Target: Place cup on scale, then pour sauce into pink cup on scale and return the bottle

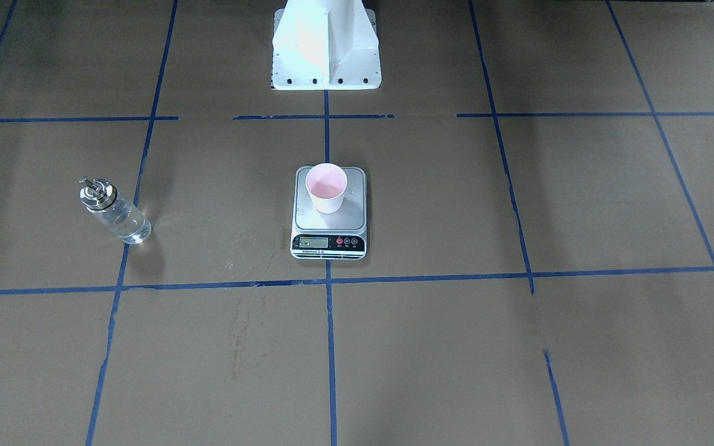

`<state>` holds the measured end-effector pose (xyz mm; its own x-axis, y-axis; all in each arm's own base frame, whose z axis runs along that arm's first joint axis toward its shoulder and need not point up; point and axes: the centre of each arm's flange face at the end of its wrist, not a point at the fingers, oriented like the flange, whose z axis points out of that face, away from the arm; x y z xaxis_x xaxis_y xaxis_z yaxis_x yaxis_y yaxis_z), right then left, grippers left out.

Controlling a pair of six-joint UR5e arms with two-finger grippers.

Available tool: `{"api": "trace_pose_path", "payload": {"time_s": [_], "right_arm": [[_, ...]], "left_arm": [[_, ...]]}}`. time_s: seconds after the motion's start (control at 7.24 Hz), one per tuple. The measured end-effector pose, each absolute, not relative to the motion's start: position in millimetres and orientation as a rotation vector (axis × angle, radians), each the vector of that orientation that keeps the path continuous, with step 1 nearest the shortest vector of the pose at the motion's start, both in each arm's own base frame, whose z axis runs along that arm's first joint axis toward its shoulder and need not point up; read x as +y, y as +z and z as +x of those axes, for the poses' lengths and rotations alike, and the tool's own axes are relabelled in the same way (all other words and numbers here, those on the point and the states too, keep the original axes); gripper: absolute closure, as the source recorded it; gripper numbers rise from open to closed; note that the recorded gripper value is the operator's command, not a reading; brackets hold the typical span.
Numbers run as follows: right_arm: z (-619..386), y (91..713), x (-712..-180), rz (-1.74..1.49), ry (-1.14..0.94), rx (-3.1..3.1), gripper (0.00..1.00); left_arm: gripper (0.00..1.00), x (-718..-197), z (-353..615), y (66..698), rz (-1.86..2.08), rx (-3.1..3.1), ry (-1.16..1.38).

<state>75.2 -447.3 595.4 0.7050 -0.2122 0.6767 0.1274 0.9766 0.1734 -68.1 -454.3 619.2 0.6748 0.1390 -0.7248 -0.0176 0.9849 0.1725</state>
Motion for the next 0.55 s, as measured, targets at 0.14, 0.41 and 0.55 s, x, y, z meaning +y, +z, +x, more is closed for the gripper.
{"api": "trace_pose_path", "payload": {"time_s": [0.14, 0.41, 0.55], "right_arm": [[68, 591, -454, 0.116, -0.206, -0.761, 0.00], [55, 590, -460, 0.107, -0.239, -0.746, 0.00], [52, 590, -461, 0.105, -0.245, -0.744, 0.00]], "left_arm": [[0.00, -454, -71, 625, 0.151, 0.786, 0.083], [0.00, -462, -78, 626, 0.109, 0.700, 0.050], [0.00, -464, -78, 622, 0.080, 0.698, 0.040]]}}
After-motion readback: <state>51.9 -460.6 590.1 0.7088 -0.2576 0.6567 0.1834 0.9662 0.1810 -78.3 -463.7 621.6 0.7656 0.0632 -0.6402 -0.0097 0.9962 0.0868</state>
